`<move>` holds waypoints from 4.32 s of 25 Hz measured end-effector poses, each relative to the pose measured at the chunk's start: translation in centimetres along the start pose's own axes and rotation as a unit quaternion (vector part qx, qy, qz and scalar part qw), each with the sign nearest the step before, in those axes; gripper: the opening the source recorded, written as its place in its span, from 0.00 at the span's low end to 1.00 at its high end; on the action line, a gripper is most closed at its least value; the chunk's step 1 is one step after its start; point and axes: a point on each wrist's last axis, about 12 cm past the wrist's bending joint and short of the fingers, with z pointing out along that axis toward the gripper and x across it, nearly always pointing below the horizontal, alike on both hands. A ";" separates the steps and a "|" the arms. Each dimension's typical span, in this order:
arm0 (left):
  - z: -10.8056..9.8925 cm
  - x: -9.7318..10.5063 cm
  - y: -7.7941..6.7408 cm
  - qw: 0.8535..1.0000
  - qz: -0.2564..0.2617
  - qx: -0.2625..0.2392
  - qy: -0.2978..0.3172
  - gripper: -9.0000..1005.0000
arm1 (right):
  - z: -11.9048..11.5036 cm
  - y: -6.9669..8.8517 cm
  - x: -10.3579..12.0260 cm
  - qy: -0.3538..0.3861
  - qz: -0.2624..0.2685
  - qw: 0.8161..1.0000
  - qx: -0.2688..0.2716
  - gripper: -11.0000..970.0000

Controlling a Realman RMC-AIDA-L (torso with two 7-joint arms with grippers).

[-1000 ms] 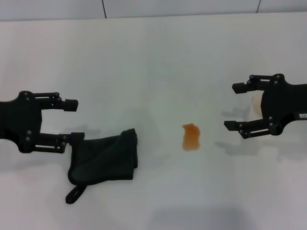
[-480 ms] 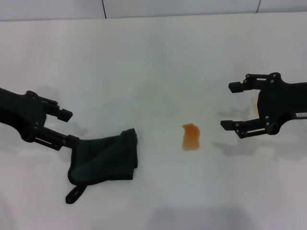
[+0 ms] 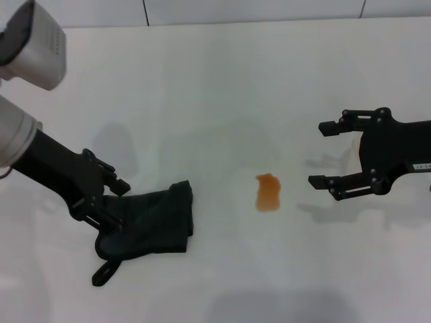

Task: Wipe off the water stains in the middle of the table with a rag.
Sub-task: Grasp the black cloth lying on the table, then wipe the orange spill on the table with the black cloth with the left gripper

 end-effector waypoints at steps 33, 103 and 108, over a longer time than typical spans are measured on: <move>4.3 0.0 0.5 1.000 0.005 -0.002 0.024 0.68 | 0.1 0.3 0.6 0.000 0.011 1.000 -0.004 0.88; 4.6 -1.4 1.8 0.998 0.015 -0.047 0.026 0.07 | 0.1 0.3 0.7 -0.001 0.013 1.000 0.001 0.88; 4.9 -3.4 2.4 0.997 0.036 -0.062 0.013 0.07 | 0.1 0.3 0.7 -0.001 0.012 1.000 0.001 0.88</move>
